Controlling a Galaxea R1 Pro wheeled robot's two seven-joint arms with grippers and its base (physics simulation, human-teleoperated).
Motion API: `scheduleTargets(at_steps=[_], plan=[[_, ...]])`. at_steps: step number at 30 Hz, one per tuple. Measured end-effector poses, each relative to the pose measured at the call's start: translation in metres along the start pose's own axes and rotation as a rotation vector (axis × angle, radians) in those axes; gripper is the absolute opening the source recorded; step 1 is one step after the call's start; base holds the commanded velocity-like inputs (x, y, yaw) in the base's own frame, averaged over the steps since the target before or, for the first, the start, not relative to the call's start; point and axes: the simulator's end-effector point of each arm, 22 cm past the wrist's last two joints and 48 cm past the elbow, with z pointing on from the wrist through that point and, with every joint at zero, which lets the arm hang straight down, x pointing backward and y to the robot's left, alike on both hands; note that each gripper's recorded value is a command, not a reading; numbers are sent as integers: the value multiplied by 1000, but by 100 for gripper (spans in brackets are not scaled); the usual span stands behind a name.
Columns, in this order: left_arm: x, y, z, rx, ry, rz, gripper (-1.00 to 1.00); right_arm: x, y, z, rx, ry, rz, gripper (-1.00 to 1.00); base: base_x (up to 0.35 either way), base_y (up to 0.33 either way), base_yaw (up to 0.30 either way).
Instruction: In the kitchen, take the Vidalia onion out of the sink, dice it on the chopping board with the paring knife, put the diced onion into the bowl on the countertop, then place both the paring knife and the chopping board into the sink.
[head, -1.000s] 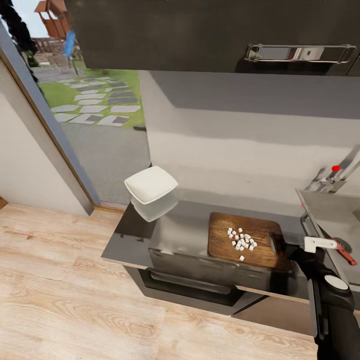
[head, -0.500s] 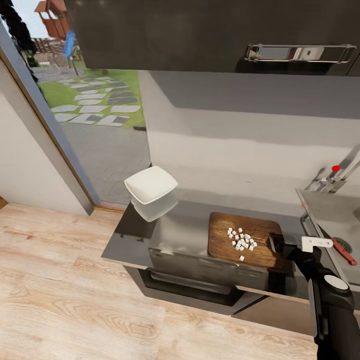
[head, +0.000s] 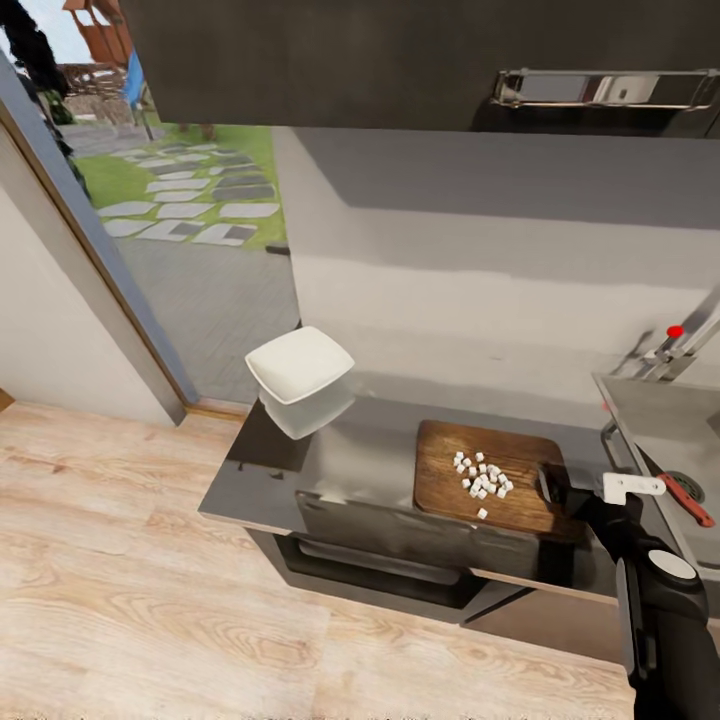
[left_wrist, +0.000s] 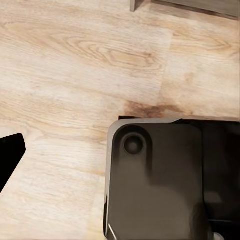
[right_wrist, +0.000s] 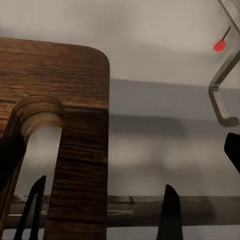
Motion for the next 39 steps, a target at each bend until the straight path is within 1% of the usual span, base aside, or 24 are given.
scheduleTargets(at_steps=[22,28,39], plan=[[10,0,-3,-1,32,1,100,17,1,7,1,31,-8,100,0,0,1],[11,0,-3,-1,34,1,100,18,0,6,4,47,-1,100,0,0,2],[11,0,-3,-1,34,1,100,18,0,5,5,49,-2,100,0,0,0]])
